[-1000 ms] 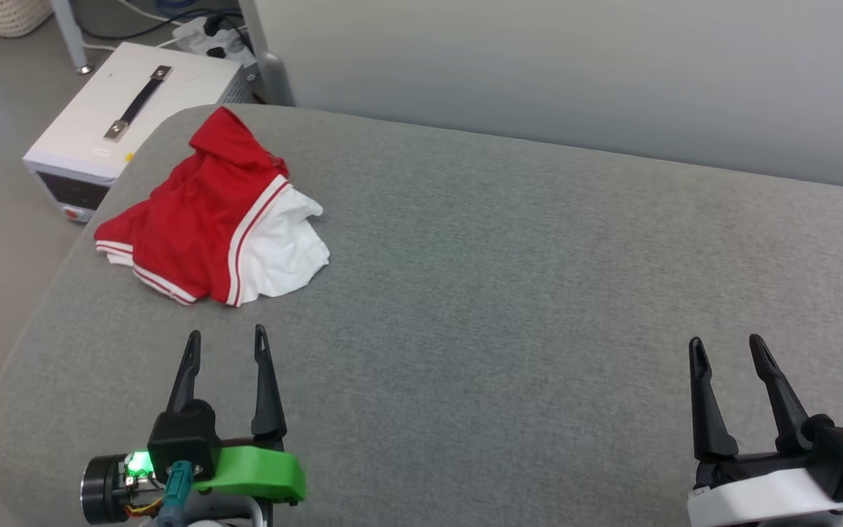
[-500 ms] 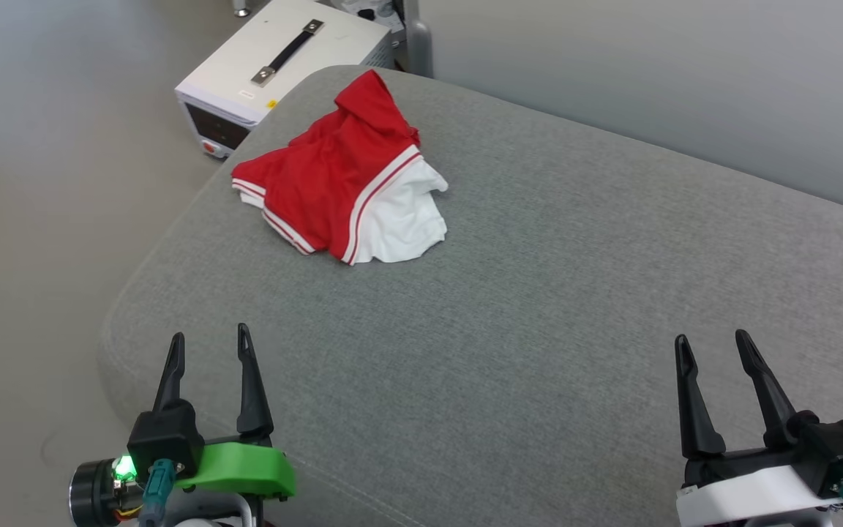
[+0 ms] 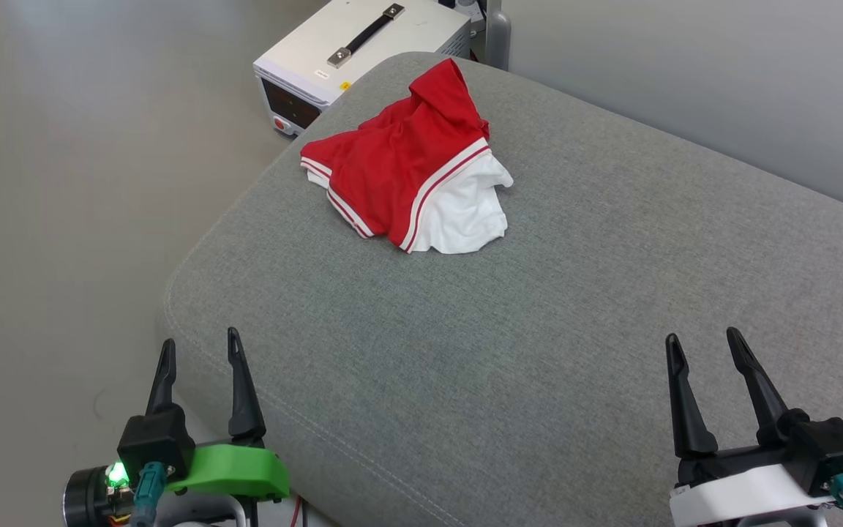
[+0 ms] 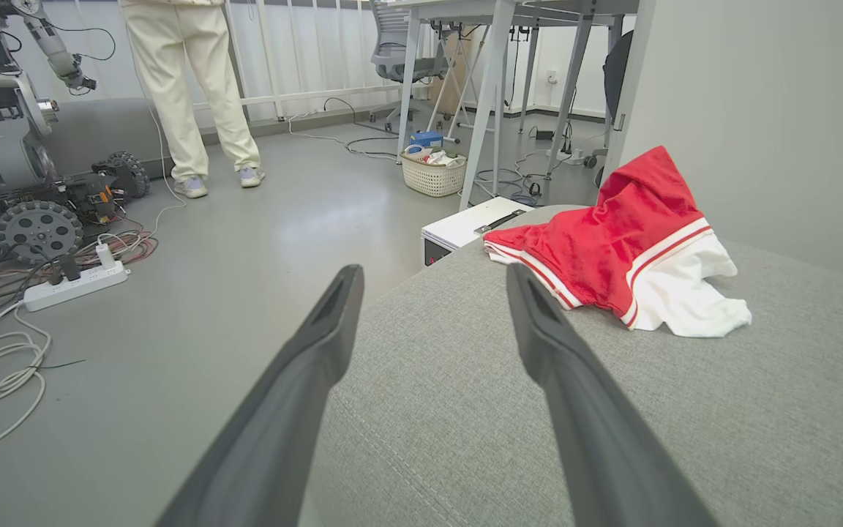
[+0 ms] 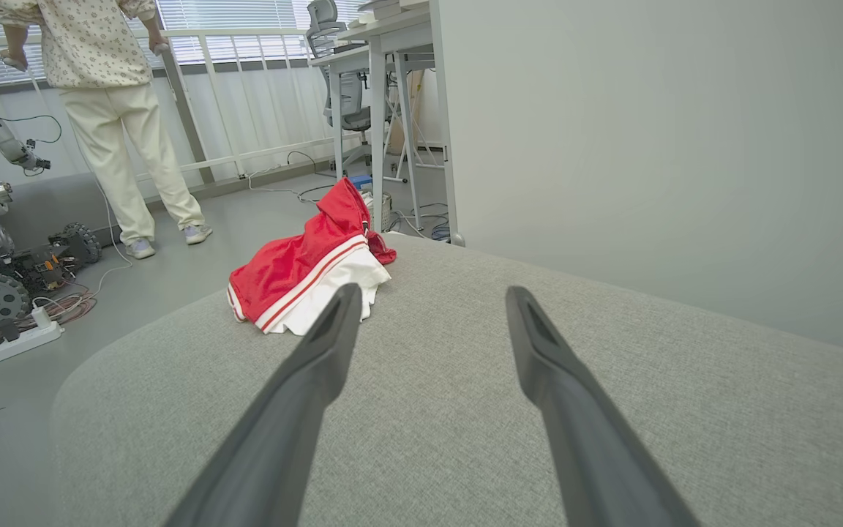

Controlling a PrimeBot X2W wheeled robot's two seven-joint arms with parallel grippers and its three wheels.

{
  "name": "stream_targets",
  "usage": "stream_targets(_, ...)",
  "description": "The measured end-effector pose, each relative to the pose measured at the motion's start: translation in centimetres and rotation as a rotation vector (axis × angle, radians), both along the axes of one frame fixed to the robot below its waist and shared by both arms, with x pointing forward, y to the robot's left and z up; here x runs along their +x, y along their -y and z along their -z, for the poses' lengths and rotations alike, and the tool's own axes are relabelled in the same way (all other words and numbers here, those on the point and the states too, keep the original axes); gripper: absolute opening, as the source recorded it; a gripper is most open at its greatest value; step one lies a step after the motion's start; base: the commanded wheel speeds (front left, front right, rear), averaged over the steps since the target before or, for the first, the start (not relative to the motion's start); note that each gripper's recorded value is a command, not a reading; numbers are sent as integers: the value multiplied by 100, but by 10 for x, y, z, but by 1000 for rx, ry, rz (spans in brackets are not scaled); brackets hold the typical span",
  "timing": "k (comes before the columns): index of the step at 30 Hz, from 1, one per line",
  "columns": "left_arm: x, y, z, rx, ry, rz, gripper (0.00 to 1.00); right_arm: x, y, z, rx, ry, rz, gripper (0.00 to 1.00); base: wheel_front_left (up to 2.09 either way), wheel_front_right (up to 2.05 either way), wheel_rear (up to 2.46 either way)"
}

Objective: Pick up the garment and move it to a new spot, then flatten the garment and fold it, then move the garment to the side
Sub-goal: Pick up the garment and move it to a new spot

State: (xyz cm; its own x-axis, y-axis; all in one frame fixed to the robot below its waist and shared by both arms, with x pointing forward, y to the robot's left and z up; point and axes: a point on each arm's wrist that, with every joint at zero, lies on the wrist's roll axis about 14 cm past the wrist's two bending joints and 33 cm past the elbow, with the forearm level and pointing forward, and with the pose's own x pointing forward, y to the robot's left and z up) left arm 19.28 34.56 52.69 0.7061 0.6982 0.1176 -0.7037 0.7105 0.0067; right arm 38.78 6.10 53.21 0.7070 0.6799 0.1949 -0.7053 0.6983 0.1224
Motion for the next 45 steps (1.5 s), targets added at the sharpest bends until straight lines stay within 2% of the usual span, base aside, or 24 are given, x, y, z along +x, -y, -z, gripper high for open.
stream_targets(5,7,2,1,-6,2,33,100,0,3,-1,2,2,9,100,0,0,0)
stream_targets(9,28,-2,-14,39,24,94,100,0,6,0,0,2,16,100,0,0,0)
stream_targets(19,111,-42,-96,162,187,228,100,22,14,-15,10,90,51,100,0,0,0)
stream_targets(23,153,-48,-116,199,201,284,100,39,29,-16,17,111,95,100,0,0,0)
stream_targets(27,201,-50,-104,193,129,353,100,53,43,-8,13,109,133,100,0,0,0)
stream_targets(30,236,-49,-74,131,1,424,100,62,52,-4,14,110,159,100,0,0,0)
stream_targets(36,292,-36,-10,-95,-289,550,100,80,70,5,11,116,207,100,0,0,0)
stream_targets(41,294,-23,62,-348,-617,596,100,89,82,14,-4,120,237,100,0,0,0)
stream_targets(45,289,-13,97,-441,-817,631,100,95,93,22,-20,114,266,100,0,0,0)
